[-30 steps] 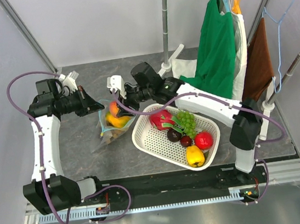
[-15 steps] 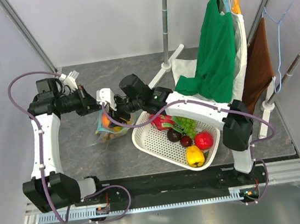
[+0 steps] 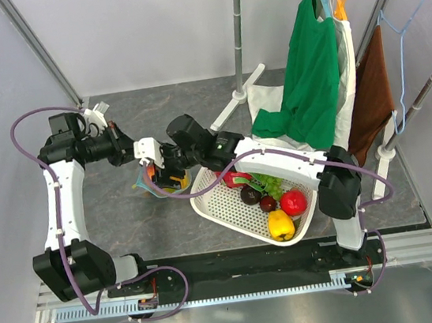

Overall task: Place the food in the zip-top bag and seal the zipper
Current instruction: Place the fake fruit in the zipper food storage bag.

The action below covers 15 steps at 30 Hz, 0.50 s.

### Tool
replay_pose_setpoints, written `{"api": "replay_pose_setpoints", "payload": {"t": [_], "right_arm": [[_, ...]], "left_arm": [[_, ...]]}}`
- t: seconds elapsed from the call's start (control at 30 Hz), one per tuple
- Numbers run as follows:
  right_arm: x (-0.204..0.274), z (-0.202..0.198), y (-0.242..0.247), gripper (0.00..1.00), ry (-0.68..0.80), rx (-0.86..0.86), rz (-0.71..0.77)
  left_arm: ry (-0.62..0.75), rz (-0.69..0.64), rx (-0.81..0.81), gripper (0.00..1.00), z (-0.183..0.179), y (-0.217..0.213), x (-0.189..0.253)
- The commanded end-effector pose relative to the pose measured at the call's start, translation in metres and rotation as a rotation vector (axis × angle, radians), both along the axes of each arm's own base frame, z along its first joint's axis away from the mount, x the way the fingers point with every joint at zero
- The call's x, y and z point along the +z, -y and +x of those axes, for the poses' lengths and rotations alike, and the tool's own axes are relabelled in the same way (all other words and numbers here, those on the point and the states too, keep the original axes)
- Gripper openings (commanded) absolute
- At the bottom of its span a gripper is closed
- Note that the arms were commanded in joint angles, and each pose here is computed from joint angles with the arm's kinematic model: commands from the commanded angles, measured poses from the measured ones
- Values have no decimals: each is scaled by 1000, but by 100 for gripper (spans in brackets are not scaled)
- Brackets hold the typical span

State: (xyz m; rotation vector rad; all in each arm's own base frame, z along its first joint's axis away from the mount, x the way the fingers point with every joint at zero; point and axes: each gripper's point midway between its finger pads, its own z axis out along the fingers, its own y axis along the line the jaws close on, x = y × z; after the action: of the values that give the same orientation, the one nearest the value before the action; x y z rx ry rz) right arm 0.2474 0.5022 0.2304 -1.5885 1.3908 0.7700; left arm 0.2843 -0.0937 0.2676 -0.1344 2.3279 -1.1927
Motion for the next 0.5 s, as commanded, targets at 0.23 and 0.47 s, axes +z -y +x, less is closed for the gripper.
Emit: {"api": "replay_pose_setpoints", "payload": {"t": [0.23, 0.47], "right_arm": [[46, 2, 12, 95, 35, -97, 39], [93, 3, 44, 97, -67, -161, 132]], "left_arm": [[20, -89, -2, 2, 0, 3, 18], [8, -102, -2, 2, 3, 1, 17]]}}
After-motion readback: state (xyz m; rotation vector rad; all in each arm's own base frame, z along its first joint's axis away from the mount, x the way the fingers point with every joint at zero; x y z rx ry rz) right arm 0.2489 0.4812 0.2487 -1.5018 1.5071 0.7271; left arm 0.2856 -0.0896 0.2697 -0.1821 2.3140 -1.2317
